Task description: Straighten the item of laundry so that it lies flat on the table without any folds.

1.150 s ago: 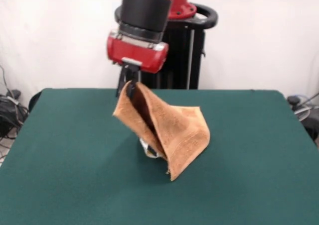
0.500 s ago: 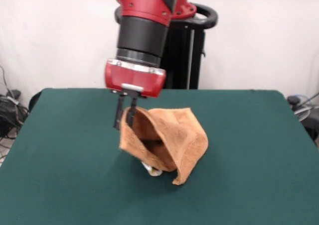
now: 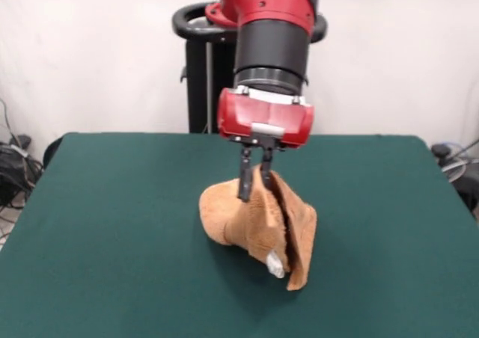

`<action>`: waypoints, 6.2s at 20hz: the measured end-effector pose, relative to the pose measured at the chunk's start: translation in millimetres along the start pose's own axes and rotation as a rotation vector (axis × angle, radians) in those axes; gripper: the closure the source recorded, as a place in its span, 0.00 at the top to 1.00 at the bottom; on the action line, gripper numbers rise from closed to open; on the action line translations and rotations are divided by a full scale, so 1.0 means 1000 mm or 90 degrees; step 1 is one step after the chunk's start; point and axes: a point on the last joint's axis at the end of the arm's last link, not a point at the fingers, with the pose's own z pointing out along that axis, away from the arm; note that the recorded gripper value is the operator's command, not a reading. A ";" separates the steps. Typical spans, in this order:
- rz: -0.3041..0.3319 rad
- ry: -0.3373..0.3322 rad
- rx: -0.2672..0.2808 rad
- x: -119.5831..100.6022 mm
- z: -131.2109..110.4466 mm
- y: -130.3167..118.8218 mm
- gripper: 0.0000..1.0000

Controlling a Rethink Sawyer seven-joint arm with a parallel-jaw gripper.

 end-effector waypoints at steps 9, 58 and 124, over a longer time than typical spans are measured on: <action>0.002 0.015 0.019 0.000 -0.027 0.029 0.00; 0.228 0.233 0.244 0.005 -0.209 0.116 0.00; 0.123 0.149 0.171 0.134 -0.048 0.138 1.00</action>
